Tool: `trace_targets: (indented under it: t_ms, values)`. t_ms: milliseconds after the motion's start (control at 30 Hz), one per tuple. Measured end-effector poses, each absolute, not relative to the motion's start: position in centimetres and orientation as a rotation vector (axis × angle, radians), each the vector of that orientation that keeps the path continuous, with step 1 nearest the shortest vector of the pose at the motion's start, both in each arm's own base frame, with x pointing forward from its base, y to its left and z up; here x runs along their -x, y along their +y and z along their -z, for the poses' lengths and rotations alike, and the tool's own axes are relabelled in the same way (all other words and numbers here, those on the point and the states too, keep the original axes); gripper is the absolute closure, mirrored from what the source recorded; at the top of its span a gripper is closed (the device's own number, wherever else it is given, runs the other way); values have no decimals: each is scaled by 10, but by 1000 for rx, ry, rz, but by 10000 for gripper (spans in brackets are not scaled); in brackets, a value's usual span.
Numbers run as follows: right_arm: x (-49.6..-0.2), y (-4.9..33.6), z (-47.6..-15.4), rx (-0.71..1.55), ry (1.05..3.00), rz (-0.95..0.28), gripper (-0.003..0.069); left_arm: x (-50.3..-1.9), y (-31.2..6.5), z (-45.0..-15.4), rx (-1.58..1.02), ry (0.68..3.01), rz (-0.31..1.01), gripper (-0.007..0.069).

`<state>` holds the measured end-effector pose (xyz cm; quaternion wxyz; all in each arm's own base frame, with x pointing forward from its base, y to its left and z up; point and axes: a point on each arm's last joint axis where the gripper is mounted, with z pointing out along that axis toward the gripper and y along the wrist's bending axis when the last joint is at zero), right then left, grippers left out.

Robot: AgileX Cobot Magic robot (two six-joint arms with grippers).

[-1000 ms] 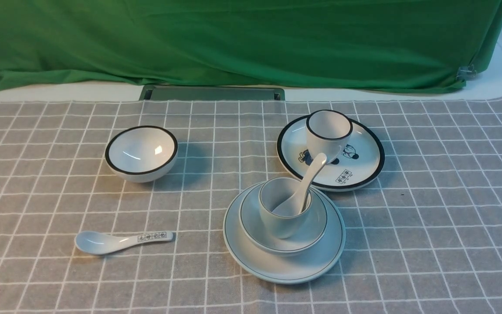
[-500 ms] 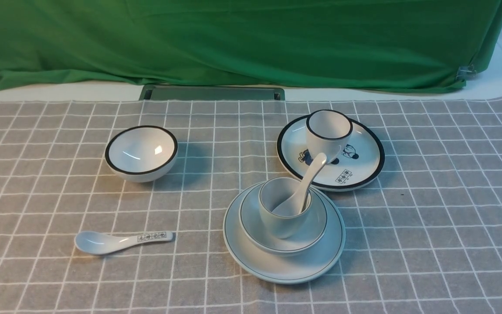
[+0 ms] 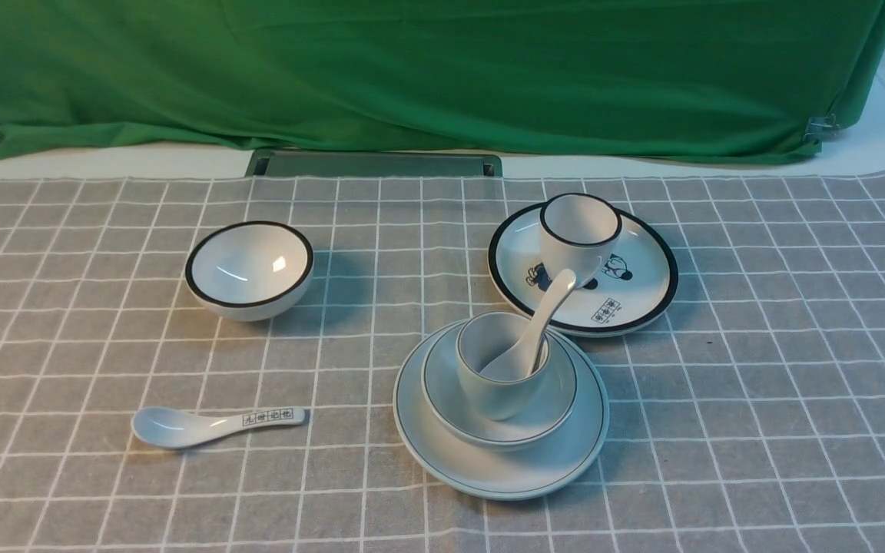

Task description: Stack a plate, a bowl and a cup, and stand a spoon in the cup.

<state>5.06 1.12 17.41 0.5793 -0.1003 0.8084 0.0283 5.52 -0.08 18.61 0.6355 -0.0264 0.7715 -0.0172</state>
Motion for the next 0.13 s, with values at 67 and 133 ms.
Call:
trace_targets:
  t_ms: [67,133]
  values:
    - [-51,11,-174,234,1890,-66,498,-55,-1,-186,60,1763,39,613]
    - [-51,11,-174,234,1890,-66,491,-55,-1,-186,60,1763,39,613]
